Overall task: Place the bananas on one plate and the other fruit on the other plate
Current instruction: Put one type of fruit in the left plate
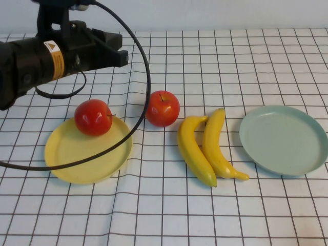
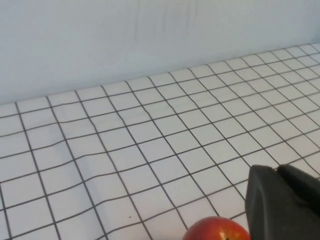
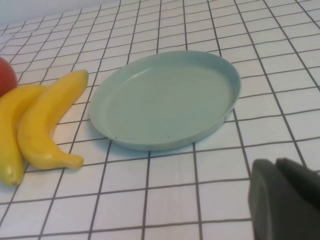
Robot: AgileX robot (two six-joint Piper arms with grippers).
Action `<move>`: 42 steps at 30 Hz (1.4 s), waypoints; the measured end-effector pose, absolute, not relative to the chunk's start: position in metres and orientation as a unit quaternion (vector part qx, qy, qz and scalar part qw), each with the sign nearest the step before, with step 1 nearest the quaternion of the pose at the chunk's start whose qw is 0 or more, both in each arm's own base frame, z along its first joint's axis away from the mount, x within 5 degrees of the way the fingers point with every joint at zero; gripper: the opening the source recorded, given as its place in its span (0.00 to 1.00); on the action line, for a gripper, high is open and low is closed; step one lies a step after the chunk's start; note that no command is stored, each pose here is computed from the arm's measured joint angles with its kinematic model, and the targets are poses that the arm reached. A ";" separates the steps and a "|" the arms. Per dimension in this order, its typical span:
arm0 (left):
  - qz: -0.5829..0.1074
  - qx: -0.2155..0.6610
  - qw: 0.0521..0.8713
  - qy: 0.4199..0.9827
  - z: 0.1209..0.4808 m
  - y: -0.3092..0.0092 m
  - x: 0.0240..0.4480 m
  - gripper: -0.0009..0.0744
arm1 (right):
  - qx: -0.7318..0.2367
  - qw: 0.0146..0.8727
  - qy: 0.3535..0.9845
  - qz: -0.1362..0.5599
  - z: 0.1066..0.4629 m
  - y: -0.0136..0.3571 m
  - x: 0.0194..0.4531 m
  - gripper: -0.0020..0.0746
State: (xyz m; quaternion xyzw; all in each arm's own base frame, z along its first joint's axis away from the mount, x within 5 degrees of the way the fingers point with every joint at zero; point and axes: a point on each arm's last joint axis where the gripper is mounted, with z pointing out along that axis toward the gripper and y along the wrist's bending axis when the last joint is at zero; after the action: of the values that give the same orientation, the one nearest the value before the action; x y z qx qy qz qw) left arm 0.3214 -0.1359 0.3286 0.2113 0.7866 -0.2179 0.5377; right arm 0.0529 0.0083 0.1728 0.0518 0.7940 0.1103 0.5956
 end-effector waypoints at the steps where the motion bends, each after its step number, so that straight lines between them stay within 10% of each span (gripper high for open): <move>1: -0.214 0.202 0.541 0.788 0.329 -0.135 0.323 0.01 | 0.052 0.596 0.794 0.110 0.173 0.008 0.053 0.01; 12: -0.269 0.165 0.568 0.760 0.329 -0.127 0.336 0.01 | 0.052 0.596 0.794 0.110 0.173 0.008 0.053 0.01; 17: -0.124 0.145 0.603 0.775 0.332 -0.121 0.344 0.01 | 0.052 0.596 0.794 0.110 0.173 0.008 0.053 0.01; 21: -0.010 0.214 0.492 0.844 0.316 -0.128 0.348 0.01 | 0.052 0.596 0.794 0.110 0.173 0.008 0.053 0.01; 26: -0.055 0.279 0.335 0.898 0.291 -0.147 0.354 0.03 | 0.052 0.596 0.794 0.110 0.173 0.008 0.053 0.01; 29: -0.068 0.300 0.295 0.905 0.294 -0.155 0.362 0.18 | 0.052 0.596 0.794 0.110 0.173 0.008 0.053 0.01; 35: -0.088 0.298 0.265 0.913 0.288 -0.174 0.388 0.78 | 0.052 0.596 0.794 0.110 0.173 0.008 0.053 0.01; 42: -0.129 0.304 0.198 0.923 0.266 -0.210 0.413 0.90 | 0.052 0.596 0.794 0.110 0.173 0.008 0.053 0.01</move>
State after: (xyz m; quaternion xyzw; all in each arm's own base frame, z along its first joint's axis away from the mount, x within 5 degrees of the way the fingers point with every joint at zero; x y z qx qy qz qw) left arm 0.4129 -0.2099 0.2656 0.3037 0.9230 -0.1290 0.1981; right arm 0.0529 0.0083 0.1728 0.0518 0.7940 0.1103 0.5956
